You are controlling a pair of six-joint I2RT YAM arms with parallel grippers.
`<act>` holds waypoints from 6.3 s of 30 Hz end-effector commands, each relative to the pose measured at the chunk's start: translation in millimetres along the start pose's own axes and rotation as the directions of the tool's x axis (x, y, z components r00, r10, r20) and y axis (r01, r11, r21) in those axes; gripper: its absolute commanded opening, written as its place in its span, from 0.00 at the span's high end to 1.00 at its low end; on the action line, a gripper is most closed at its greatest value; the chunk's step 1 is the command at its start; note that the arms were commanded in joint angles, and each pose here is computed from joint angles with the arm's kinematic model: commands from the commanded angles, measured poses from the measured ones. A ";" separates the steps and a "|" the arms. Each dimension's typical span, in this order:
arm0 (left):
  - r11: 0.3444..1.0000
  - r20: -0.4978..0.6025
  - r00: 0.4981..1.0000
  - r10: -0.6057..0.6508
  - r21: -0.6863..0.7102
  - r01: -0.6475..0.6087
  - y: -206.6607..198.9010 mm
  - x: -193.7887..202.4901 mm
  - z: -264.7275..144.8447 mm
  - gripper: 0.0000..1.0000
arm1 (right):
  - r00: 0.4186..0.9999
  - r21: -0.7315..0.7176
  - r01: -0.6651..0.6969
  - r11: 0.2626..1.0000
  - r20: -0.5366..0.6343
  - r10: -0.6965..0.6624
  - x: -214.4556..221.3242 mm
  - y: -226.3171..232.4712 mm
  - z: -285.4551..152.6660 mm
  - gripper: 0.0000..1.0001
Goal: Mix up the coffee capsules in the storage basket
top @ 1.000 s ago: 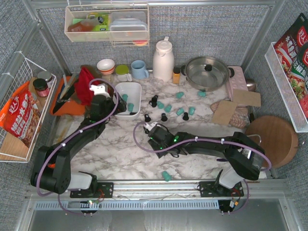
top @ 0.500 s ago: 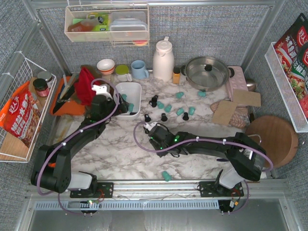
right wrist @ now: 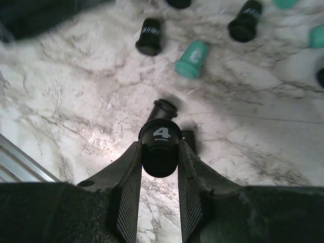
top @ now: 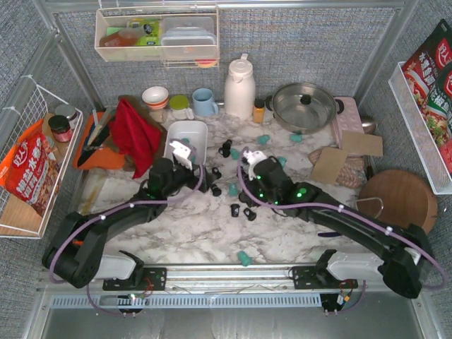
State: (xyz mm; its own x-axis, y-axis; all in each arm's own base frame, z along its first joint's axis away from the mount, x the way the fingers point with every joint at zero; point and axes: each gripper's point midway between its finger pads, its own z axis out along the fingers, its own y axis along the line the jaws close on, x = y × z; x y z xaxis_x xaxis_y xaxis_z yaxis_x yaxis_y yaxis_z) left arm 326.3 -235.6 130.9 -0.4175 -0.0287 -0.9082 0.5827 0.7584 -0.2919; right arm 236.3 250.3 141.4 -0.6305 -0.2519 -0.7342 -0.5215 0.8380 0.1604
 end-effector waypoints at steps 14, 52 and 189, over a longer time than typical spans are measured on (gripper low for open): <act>0.647 0.639 0.651 0.408 0.301 -0.701 -146.0 -14.0 -44.6 0.01 | 0.956 -0.208 -0.018 0.978 0.284 0.078 -63.7 8.3 -56.8 0.73; 0.555 0.705 0.573 0.418 0.301 -0.775 -185.8 -0.5 -36.2 0.50 | 0.954 -0.327 -0.025 0.945 0.274 0.120 -57.7 26.9 -56.9 0.65; 0.997 0.223 0.972 0.072 -0.052 -0.062 15.5 -39.7 -23.3 0.01 | 0.989 0.010 -0.137 0.990 0.057 0.136 19.6 3.8 -26.5 0.72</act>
State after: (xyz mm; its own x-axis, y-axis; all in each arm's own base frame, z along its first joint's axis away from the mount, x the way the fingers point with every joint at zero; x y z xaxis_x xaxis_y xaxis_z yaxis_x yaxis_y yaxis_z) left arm 341.1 -176.6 137.9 -0.3323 -0.0932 -0.9386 0.3858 0.8946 -0.2255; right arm 170.7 241.8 110.3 -0.7283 -0.2849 -0.6232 -0.4745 0.8658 0.1587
